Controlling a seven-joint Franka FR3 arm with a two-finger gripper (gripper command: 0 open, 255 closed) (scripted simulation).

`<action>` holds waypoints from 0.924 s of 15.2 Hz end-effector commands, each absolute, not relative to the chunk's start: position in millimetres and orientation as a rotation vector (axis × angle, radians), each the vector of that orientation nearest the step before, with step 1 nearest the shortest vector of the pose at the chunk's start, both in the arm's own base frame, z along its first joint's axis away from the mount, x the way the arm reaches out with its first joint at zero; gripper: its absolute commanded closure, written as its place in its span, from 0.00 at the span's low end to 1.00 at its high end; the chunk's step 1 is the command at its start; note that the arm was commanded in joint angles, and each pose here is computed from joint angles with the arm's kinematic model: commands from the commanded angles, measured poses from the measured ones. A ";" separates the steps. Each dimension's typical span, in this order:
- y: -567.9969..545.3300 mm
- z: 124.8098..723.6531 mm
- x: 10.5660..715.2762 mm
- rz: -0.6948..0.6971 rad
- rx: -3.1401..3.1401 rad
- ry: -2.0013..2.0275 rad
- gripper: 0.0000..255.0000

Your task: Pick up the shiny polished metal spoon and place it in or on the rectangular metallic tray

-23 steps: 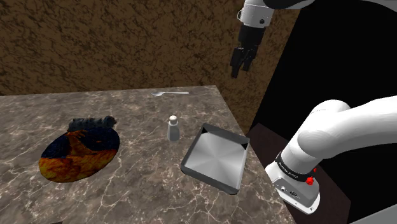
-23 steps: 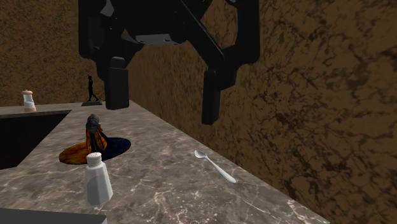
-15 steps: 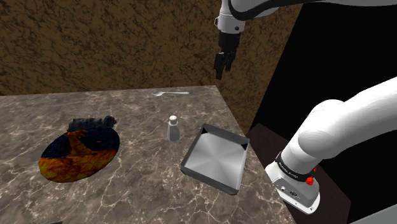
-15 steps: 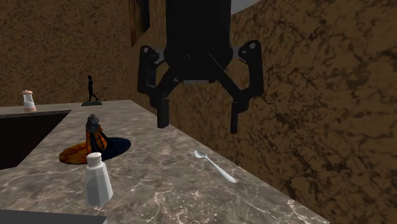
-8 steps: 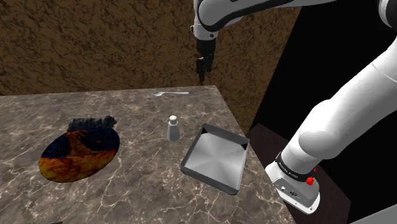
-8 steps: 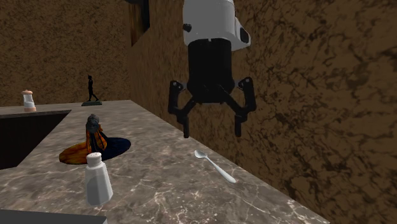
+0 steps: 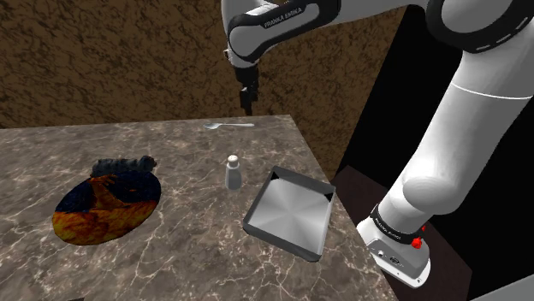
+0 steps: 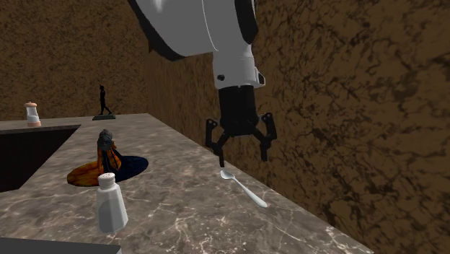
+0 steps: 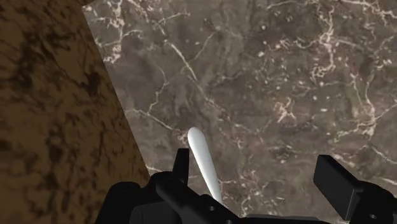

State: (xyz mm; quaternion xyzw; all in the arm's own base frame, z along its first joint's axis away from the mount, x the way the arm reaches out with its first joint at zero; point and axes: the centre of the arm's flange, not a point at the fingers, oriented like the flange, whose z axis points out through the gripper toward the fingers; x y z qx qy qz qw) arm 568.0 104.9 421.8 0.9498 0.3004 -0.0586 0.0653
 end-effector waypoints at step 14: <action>148.2 330.7 648.5 -0.233 2.693 1.159 0.00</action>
